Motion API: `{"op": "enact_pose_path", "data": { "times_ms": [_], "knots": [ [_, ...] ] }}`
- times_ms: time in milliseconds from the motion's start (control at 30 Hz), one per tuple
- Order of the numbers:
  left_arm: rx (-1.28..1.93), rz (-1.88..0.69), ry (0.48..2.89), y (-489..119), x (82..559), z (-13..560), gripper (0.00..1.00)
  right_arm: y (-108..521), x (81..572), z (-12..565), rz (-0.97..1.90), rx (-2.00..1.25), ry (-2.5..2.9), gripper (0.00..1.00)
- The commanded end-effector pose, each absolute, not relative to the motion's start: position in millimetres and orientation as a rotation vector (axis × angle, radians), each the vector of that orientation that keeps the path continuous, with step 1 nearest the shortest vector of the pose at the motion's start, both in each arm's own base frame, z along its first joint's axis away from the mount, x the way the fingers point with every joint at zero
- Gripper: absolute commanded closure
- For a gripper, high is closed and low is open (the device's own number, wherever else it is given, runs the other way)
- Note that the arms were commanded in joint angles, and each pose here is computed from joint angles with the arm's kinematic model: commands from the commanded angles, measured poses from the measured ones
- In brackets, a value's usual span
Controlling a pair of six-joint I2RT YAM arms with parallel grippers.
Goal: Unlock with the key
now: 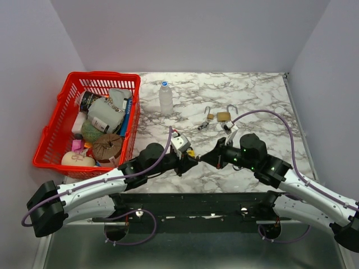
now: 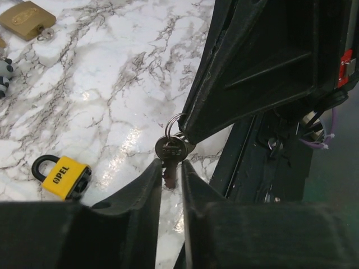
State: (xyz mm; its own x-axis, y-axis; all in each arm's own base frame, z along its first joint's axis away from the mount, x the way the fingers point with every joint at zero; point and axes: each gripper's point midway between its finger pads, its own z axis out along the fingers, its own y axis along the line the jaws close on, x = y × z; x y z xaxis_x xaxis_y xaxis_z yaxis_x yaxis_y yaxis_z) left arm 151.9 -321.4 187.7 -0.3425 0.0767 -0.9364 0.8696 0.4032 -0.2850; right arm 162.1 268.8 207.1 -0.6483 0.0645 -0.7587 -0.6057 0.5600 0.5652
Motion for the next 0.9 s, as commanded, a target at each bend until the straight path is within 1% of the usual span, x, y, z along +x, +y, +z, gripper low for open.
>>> {"op": "enact_pose_path", "data": {
  "times_ms": [0, 100, 133, 167, 300, 400, 433, 500, 533, 633, 767, 867],
  "knots": [
    [0.847, -1.066, 1.716, -322.0, 144.2, 199.4, 0.81, 267.0, 160.9, 212.9, 1.127, -0.430, 2.029, 0.99],
    [0.860, -1.072, 1.725, -323.7, 140.1, 201.1, 0.90, 267.0, 161.5, 209.3, 1.124, -0.429, 2.040, 0.99],
    [0.871, -1.071, 1.735, -323.6, 138.0, 199.8, 0.97, 267.7, 161.5, 209.5, 1.125, -0.433, 2.040, 0.99],
    [0.870, -1.074, 1.737, -324.1, 137.5, 201.3, 1.00, 267.9, 161.1, 209.1, 1.127, -0.437, 2.041, 0.99],
    [0.891, -1.122, 1.793, -325.3, 126.7, 198.4, 1.00, 265.7, 161.8, 207.4, 1.085, -0.512, 2.011, 0.99],
    [0.934, -1.184, 1.875, -326.0, 111.9, 192.1, 1.00, 260.5, 159.1, 209.3, 1.027, -0.632, 1.961, 0.83],
    [0.991, -1.239, 1.896, -326.8, 99.2, 189.3, 1.00, 259.0, 158.0, 212.0, 1.012, -0.668, 1.943, 0.72],
    [1.040, -1.291, 1.951, -325.3, 85.5, 186.8, 1.00, 254.2, 153.9, 208.9, 0.970, -0.767, 1.912, 0.61],
    [1.095, -1.359, 1.966, -325.5, 72.3, 186.6, 1.00, 253.8, 151.1, 207.8, 0.964, -0.808, 1.899, 0.54],
    [1.168, -1.447, 2.015, -323.8, 54.2, 186.8, 1.00, 257.8, 136.7, 205.7, 0.975, -0.955, 1.841, 0.48],
    [1.261, -1.563, 2.082, -318.2, 32.9, 186.8, 1.00, 266.2, 123.8, 202.5, 0.962, -1.072, 1.758, 0.46],
    [1.269, -1.644, 2.147, -314.5, 25.5, 183.8, 1.00, 272.7, 114.0, 204.1, 0.982, -1.128, 1.687, 0.46]
  ]
}}
